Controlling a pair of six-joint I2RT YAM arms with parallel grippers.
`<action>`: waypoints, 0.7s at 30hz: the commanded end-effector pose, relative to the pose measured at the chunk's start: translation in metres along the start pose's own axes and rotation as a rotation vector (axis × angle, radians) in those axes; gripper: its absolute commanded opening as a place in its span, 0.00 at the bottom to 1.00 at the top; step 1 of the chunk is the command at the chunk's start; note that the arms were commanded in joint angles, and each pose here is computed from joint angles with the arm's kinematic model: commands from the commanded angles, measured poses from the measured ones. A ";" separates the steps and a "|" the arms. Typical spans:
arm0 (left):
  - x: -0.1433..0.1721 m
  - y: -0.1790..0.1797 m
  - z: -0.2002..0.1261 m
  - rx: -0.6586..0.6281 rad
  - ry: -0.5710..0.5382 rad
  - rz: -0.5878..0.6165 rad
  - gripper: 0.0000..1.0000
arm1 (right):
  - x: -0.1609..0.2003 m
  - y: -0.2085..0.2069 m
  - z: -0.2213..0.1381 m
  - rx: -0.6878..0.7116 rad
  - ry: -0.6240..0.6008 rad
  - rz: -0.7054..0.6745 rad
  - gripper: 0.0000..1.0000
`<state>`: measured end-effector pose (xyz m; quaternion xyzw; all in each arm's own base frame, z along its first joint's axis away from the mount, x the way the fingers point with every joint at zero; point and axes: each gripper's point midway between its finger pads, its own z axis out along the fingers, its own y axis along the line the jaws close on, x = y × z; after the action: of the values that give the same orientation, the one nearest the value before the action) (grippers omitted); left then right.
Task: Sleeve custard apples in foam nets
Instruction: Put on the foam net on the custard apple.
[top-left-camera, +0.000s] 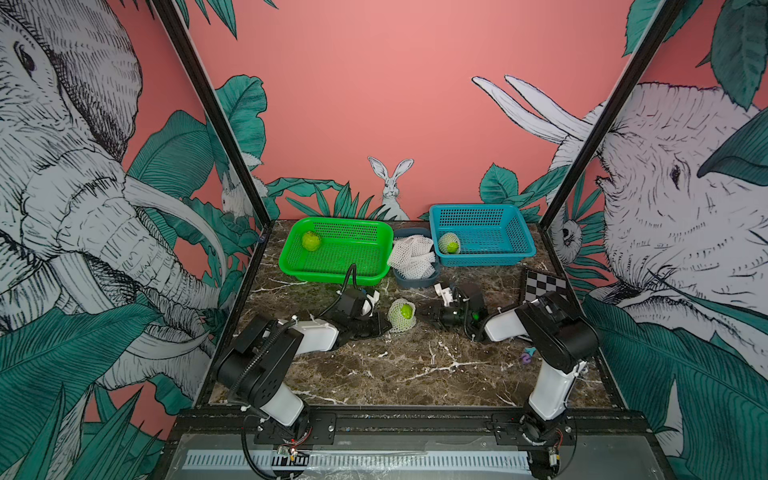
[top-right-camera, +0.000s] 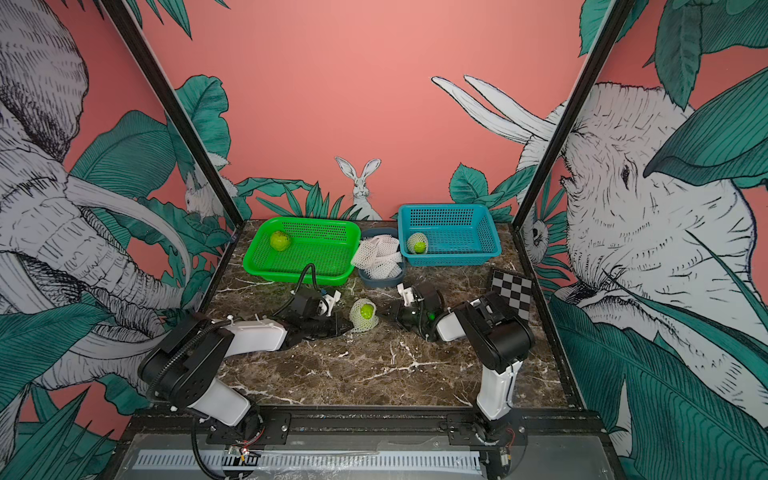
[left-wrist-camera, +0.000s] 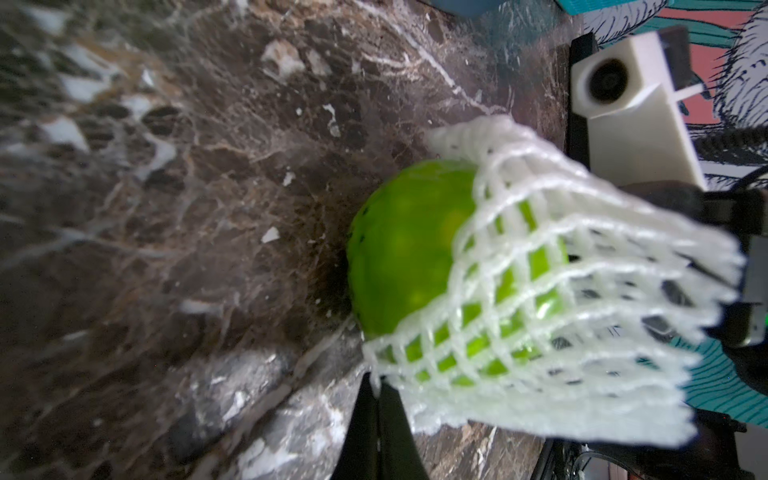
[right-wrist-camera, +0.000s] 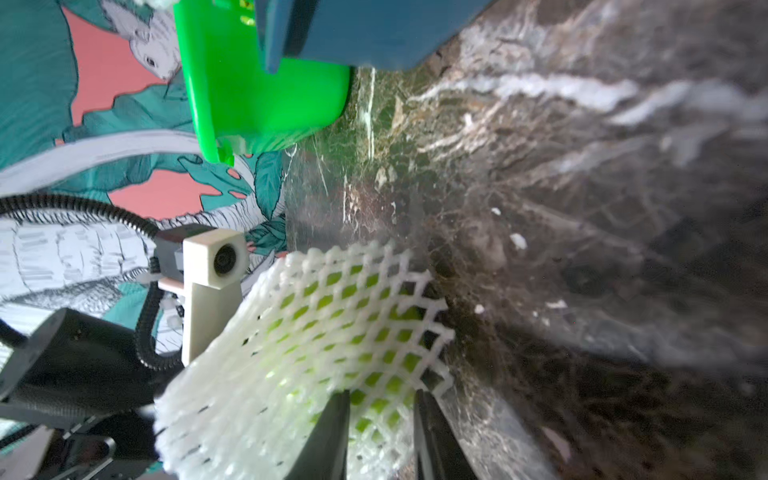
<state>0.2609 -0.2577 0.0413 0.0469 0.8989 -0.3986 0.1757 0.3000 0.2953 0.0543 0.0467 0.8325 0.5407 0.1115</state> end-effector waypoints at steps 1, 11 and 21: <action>-0.005 -0.006 0.000 0.022 -0.014 0.008 0.00 | -0.001 0.006 0.006 0.016 0.013 -0.017 0.23; -0.002 -0.001 0.005 0.020 -0.009 -0.007 0.00 | -0.004 -0.008 0.006 0.149 0.029 -0.045 0.25; -0.006 -0.006 -0.001 0.023 -0.033 -0.002 0.00 | -0.014 -0.004 -0.040 0.410 -0.015 -0.182 0.63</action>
<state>0.2636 -0.2594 0.0379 0.0397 0.8980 -0.4017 0.1750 0.3047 0.2753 0.0645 0.0114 0.9016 0.4106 0.1357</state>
